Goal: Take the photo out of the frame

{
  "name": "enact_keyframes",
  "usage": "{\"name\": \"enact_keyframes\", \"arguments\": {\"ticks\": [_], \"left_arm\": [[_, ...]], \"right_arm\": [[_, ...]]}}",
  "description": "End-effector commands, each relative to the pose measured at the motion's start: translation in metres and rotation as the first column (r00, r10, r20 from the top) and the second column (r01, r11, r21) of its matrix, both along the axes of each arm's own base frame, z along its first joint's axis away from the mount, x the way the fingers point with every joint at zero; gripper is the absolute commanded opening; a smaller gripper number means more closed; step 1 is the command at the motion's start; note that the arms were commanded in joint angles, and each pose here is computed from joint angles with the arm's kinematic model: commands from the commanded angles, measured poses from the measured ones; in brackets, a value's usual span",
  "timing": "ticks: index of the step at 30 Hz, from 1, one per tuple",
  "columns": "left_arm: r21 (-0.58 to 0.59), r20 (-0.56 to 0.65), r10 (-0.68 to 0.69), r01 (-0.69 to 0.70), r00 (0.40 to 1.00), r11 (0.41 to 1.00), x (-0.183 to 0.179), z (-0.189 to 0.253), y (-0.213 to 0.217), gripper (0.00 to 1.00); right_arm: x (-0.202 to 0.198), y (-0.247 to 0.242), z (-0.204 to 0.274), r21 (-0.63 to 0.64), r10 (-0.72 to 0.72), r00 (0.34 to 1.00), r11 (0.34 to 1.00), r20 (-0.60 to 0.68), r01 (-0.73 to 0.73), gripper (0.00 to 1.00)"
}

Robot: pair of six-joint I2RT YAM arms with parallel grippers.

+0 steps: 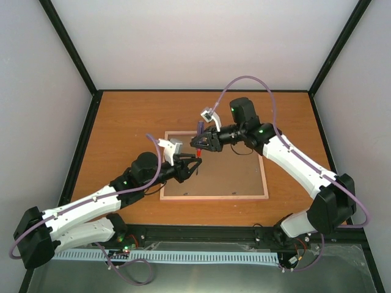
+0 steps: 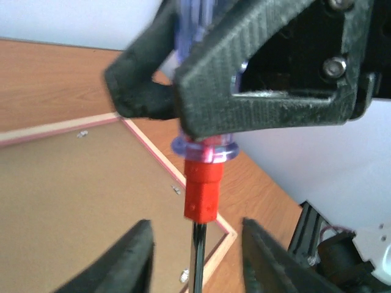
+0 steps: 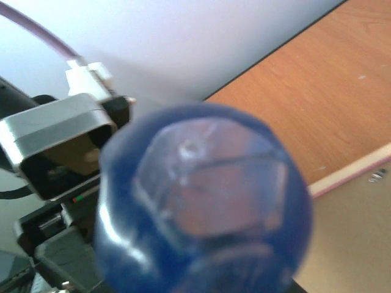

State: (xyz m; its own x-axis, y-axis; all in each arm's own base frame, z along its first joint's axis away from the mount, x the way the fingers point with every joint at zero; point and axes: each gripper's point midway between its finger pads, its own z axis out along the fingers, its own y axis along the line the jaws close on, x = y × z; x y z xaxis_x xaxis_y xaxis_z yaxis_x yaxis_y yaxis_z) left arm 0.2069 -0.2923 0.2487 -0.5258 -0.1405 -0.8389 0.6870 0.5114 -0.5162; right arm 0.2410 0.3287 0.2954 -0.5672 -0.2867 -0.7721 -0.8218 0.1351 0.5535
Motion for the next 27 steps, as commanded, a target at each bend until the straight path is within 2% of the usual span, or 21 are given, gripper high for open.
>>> {"name": "enact_keyframes", "arguments": {"ticks": [1, 5, 6, 9, 12, 16, 18, 21, 27], "left_arm": [[0.023, 0.005, 0.041, -0.041, 0.999, 0.999, 0.005, -0.002, 0.005, 0.5], [0.079, -0.042, 0.103, -0.099, 0.994, 0.992, 0.008, -0.027, 0.017, 0.6], [0.09, -0.054, 0.11, -0.105, 0.992, 0.99, 0.006, -0.033, 0.021, 0.61], [0.112, -0.085, 0.139, -0.129, 0.987, 0.985, 0.003, -0.05, 0.031, 0.64], [0.132, -0.1, 0.168, -0.154, 0.981, 0.979, -0.001, -0.063, 0.042, 0.65], [0.134, -0.102, 0.199, -0.185, 0.975, 0.974, -0.004, -0.071, 0.054, 0.66], [0.132, -0.097, 0.222, -0.208, 0.97, 0.969, -0.004, -0.074, 0.06, 0.67], [0.131, -0.097, 0.23, -0.217, 0.968, 0.967, -0.005, -0.075, 0.064, 0.68], [0.119, -0.113, 0.187, -0.174, 0.976, 0.978, -0.01, -0.072, 0.057, 0.7]], "right_arm": [[0.024, -0.021, -0.001, -0.041, -0.115, 0.99, 0.992, 0.075, 0.119, 0.04], [0.065, -0.077, -0.02, -0.177, -0.289, 0.943, 0.932, 0.163, 0.317, 0.03], [0.078, -0.099, -0.029, -0.239, -0.346, 0.917, 0.89, 0.198, 0.388, 0.03], [0.111, -0.179, -0.061, -0.457, -0.46, 0.824, 0.686, 0.331, 0.566, 0.03], [0.124, -0.253, -0.082, -0.581, -0.496, 0.783, 0.532, 0.376, 0.616, 0.03], [0.116, -0.327, -0.127, -0.767, -0.494, 0.815, 0.381, 0.303, 0.516, 0.03], [0.105, -0.353, -0.151, -0.83, -0.506, 0.832, 0.346, 0.228, 0.438, 0.03], [0.094, -0.379, -0.184, -0.875, -0.551, 0.826, 0.337, 0.116, 0.347, 0.03], [0.102, -0.409, -0.226, -0.894, -0.625, 0.779, 0.323, 0.046, 0.312, 0.03]]}}
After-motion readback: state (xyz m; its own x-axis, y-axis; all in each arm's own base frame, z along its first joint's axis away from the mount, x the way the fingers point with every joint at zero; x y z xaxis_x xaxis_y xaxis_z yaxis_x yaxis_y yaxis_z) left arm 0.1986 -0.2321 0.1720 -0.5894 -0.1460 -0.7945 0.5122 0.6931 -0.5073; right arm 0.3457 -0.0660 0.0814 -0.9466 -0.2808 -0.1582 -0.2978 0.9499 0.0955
